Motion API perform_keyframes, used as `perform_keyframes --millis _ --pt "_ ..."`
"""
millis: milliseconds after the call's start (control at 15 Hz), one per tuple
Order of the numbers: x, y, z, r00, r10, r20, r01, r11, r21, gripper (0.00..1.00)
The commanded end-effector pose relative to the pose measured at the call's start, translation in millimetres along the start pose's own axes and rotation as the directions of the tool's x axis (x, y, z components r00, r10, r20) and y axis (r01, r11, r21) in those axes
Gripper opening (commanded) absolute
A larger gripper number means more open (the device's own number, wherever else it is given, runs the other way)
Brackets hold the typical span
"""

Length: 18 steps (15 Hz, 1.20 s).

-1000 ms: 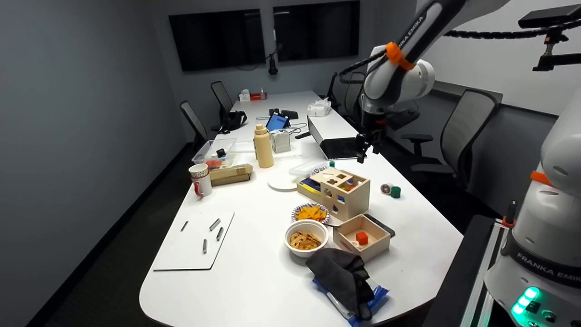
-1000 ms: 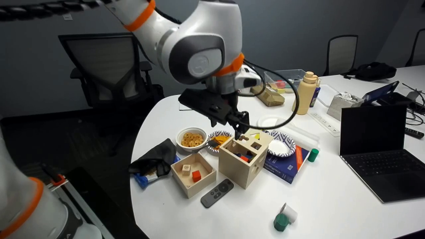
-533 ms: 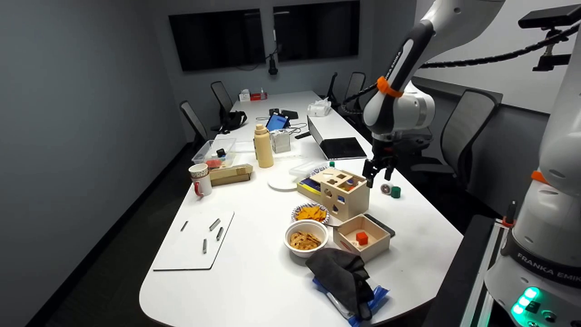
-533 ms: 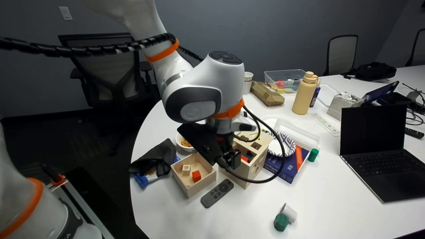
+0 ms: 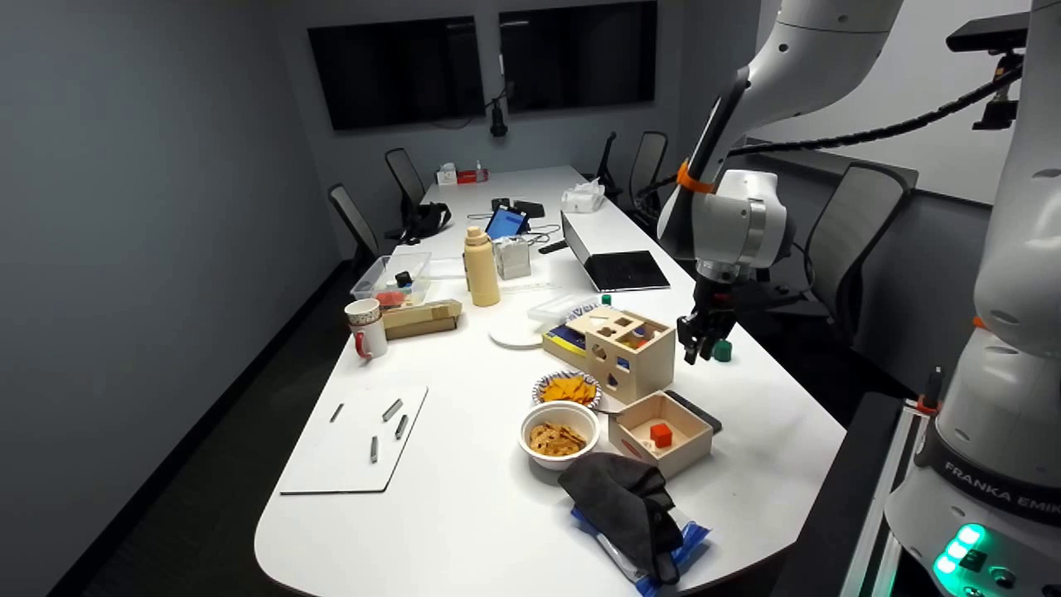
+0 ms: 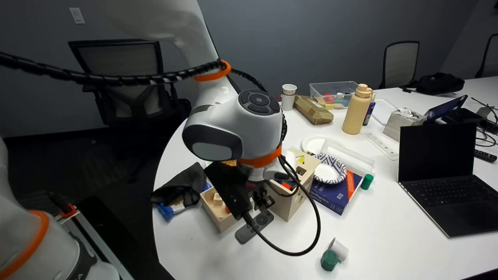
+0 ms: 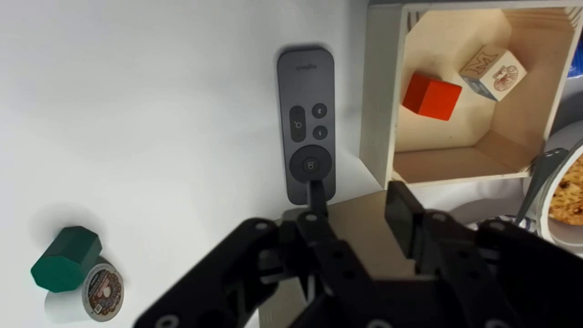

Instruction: Press a button on the remote

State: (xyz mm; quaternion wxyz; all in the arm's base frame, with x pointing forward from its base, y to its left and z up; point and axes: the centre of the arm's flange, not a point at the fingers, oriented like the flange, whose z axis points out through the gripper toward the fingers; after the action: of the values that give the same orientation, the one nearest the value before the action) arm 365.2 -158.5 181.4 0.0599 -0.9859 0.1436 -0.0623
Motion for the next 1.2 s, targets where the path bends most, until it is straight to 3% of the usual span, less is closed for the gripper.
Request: perform_keyframes --millis 0,67,200,733,1133 --pt "2 21 41 0.999 0.002 -0.038 -0.001 1.0 0.028 0.1" --pt "4 25 48 0.999 0.007 -0.04 -0.006 1.0 0.026 0.04" --pt "8 30 60 0.999 0.014 -0.034 -0.013 0.999 0.035 0.0" --pt "12 34 113 1.0 0.001 0.001 -0.001 0.999 0.051 0.0" --pt "19 34 131 1.0 -0.005 -0.009 0.006 0.998 0.057 0.0"
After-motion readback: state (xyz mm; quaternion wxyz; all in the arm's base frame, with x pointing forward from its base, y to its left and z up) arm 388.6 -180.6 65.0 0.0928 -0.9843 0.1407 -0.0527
